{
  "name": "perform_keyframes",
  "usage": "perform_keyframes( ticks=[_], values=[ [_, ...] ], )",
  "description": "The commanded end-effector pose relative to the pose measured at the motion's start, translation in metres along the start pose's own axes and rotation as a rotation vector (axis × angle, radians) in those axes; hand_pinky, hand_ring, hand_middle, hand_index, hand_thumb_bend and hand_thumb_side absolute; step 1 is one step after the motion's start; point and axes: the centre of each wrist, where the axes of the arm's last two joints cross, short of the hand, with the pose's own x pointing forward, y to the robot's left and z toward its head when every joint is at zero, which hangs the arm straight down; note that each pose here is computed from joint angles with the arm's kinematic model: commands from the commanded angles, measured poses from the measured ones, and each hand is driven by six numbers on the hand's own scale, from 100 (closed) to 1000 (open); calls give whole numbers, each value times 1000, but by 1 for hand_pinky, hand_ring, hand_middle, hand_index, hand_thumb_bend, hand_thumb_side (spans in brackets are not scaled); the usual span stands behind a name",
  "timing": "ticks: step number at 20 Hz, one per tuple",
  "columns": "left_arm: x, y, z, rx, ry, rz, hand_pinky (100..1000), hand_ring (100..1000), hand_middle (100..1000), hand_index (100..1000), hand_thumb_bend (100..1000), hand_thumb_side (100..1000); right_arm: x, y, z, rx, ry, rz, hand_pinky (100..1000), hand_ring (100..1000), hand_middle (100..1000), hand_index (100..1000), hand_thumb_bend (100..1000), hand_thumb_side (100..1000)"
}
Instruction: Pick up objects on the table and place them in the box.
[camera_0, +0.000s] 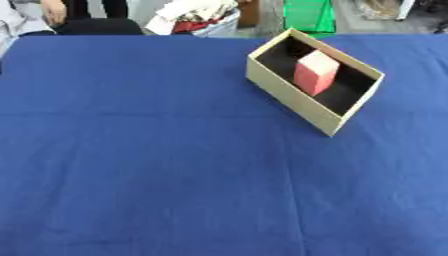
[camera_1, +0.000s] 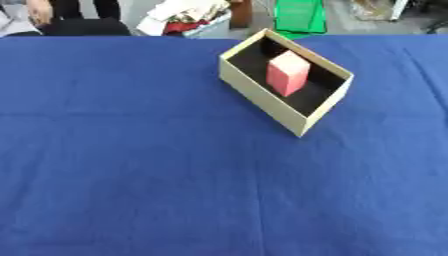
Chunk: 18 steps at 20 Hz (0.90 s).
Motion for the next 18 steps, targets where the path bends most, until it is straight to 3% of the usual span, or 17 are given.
perform_keyframes(
  ticks=[1, 18],
  values=[
    [7, 3, -3, -1, -31, -16, 797, 706, 730, 915, 139, 897, 6, -5, -8, -7, -46, 14, 756, 762, 809, 790, 100, 849],
    [7, 4, -3, 3, -30, -17, 800, 704, 729, 914, 138, 897, 6, -5, -8, -4, -48, 16, 756, 763, 809, 790, 100, 848]
  ],
)
